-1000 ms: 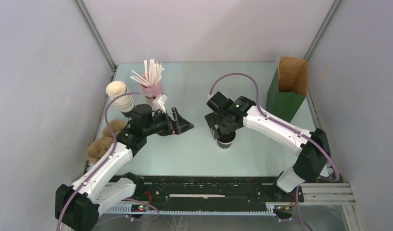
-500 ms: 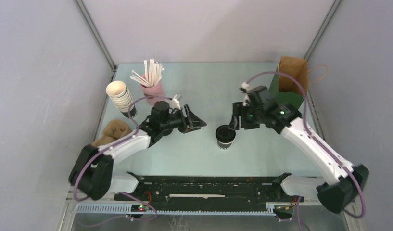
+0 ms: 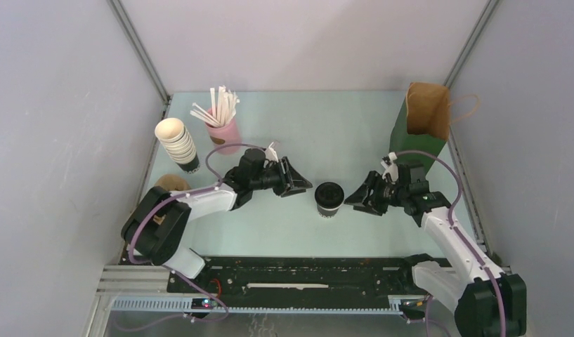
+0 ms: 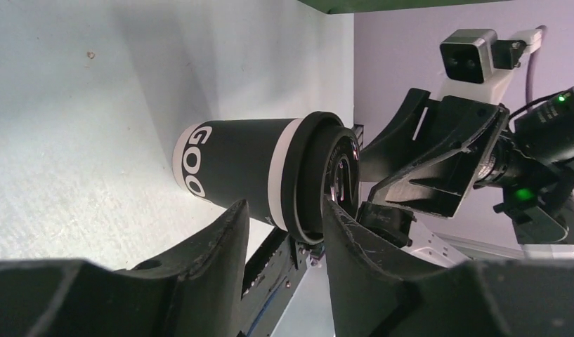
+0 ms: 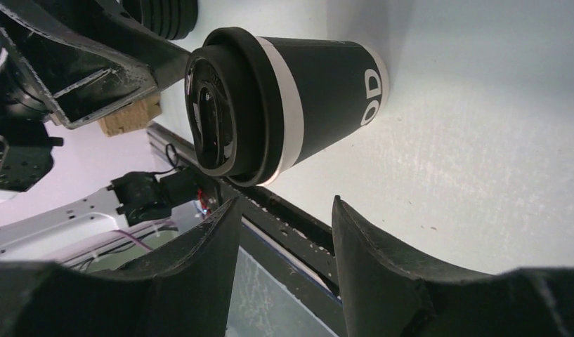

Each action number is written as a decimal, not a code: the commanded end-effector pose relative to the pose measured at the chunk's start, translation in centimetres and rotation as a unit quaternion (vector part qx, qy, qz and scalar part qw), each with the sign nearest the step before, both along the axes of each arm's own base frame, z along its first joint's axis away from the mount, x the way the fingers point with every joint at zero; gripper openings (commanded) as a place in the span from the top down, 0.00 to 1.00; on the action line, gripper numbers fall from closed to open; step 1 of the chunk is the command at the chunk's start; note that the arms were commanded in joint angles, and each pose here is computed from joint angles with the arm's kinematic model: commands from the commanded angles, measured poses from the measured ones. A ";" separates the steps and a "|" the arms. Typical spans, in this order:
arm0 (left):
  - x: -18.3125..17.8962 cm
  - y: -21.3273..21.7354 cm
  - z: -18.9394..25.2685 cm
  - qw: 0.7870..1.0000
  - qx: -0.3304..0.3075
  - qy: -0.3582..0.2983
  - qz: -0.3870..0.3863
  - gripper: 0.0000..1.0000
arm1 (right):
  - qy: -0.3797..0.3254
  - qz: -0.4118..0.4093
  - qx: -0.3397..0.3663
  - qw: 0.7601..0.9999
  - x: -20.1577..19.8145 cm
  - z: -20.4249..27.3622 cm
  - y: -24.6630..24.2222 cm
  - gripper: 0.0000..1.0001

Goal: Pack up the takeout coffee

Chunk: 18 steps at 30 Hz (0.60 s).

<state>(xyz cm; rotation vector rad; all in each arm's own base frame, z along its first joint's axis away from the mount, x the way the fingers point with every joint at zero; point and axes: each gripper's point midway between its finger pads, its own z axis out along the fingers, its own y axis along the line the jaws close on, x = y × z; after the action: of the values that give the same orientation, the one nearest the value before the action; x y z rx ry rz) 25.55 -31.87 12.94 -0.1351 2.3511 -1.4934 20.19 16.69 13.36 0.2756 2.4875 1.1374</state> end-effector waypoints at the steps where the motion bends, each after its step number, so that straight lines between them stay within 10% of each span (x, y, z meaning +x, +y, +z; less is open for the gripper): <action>1: 1.4 -1.2 1.9 0.999 -0.023 -0.026 0.009 0.53 | -0.048 0.029 0.069 0.996 1.3 2.3 1.3 0.41; 18: 0.6 -2.4 0.6 1.000 -0.019 -0.013 -0.011 0.60 | -0.020 0.027 0.086 0.996 2.4 -0.2 0.9 0.55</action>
<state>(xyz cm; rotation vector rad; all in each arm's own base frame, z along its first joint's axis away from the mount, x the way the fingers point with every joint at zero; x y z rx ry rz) 25.23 -33.21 11.41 -0.1415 2.3944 -1.5006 22.68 17.27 13.18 0.2611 2.4007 1.3261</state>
